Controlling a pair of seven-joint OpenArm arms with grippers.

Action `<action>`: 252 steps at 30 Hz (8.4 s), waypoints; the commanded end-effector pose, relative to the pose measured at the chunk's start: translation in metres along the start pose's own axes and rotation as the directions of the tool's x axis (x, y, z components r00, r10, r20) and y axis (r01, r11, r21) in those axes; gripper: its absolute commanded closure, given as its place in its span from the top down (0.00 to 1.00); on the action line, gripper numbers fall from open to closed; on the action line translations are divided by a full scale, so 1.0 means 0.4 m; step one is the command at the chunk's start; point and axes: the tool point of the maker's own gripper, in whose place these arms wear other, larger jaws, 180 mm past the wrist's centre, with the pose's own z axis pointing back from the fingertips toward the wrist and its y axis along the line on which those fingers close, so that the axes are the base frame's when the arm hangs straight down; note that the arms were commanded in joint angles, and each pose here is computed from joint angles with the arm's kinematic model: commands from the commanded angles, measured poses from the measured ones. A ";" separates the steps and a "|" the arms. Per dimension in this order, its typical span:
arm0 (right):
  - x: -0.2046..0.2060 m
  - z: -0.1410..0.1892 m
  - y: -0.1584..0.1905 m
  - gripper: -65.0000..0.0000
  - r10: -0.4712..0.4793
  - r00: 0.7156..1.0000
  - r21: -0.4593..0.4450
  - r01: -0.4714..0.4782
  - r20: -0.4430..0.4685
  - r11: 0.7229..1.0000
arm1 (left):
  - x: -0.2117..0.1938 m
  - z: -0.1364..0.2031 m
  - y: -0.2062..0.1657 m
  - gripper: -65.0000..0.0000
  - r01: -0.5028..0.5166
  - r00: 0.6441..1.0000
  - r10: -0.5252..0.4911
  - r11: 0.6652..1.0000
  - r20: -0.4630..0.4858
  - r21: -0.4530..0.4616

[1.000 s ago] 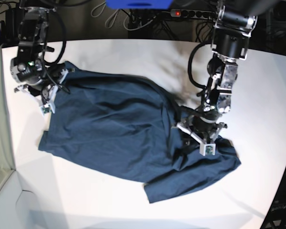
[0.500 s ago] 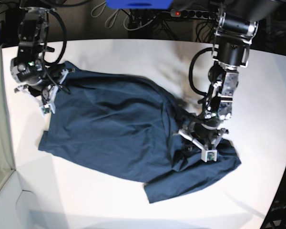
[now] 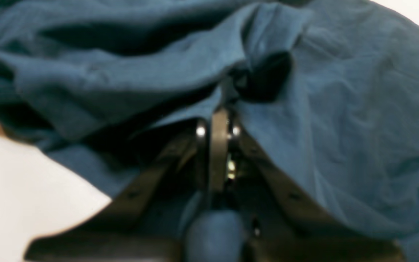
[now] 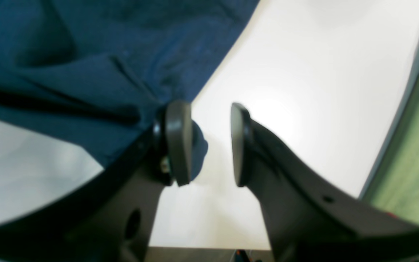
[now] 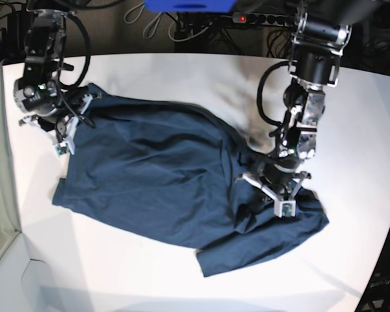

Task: Layout the t-shirt on the table in an organized manner, then fold the t-shirt properly
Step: 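Grasp the shirt fabric with the left gripper and lift it, then drag the held fabric back with the left gripper to spread the shirt, then pull the held collar corner outward with the right gripper, then lower the left gripper onto the shirt's middle and grasp the fabric, then drag the grasped fabric back with the left gripper to flatten it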

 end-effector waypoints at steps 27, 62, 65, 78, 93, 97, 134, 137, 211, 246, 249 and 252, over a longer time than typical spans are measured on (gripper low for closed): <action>0.030 0.010 -0.010 0.30 0.006 0.999 -0.011 -0.006 0.041 1.000 | -0.042 0.535 0.233 0.00 -0.469 0.883 0.466 0.870 0.053 0.155; 0.002 0.013 0.017 0.30 -0.005 1.000 0.011 0.005 0.024 1.000 | -0.228 0.794 0.344 0.04 -0.722 0.629 0.767 0.637 -0.127 0.269; 0.015 0.025 0.017 0.30 -0.003 0.999 0.004 0.003 0.042 1.000 | -0.233 0.794 0.335 0.16 -0.728 0.620 0.772 0.632 -0.140 0.265; 0.030 0.036 0.022 0.30 0.001 0.998 0.003 -0.001 0.061 1.000 | -0.213 0.780 0.334 0.36 -0.729 0.629 0.765 0.641 -0.136 0.240; 0.099 0.019 0.238 0.28 0.028 0.995 0.196 -0.046 0.092 0.979 | -0.012 0.772 0.465 0.36 -0.689 0.722 0.684 0.701 0.100 0.184; 0.075 -0.013 0.227 0.11 0.035 0.998 0.197 -0.046 0.058 0.979 | 0.057 0.740 0.470 0.36 -0.696 0.717 0.678 0.708 0.161 0.117; 0.104 0.084 -0.189 0.00 -0.126 0.975 -0.164 0.157 0.185 0.974 | -0.071 0.447 0.413 0.62 -0.872 0.484 0.863 0.490 -0.142 0.004; 0.107 0.104 -0.131 0.00 -0.103 0.980 -0.137 0.127 0.170 0.982 | -0.067 0.401 0.352 0.75 -0.850 0.519 0.831 0.527 -0.202 -0.016; 0.062 0.081 -0.027 0.00 -0.084 0.991 -0.052 0.090 0.107 0.995 | -0.027 0.231 -0.180 0.61 0.847 0.516 -0.849 0.486 -0.116 0.215; 0.082 0.077 0.009 0.00 -0.050 0.992 -0.020 0.053 0.118 0.998 | -0.184 0.395 0.304 0.79 -0.172 0.966 0.222 0.932 -0.128 0.319; 0.084 0.077 0.014 0.00 -0.046 0.992 -0.016 0.048 0.119 0.999 | -0.196 0.386 0.291 0.79 -0.176 0.963 0.226 0.939 -0.146 0.297; 0.082 0.077 0.014 0.00 -0.046 0.992 -0.016 0.048 0.118 0.999 | -0.210 0.379 0.264 0.79 -0.158 0.963 0.209 0.949 -0.171 0.271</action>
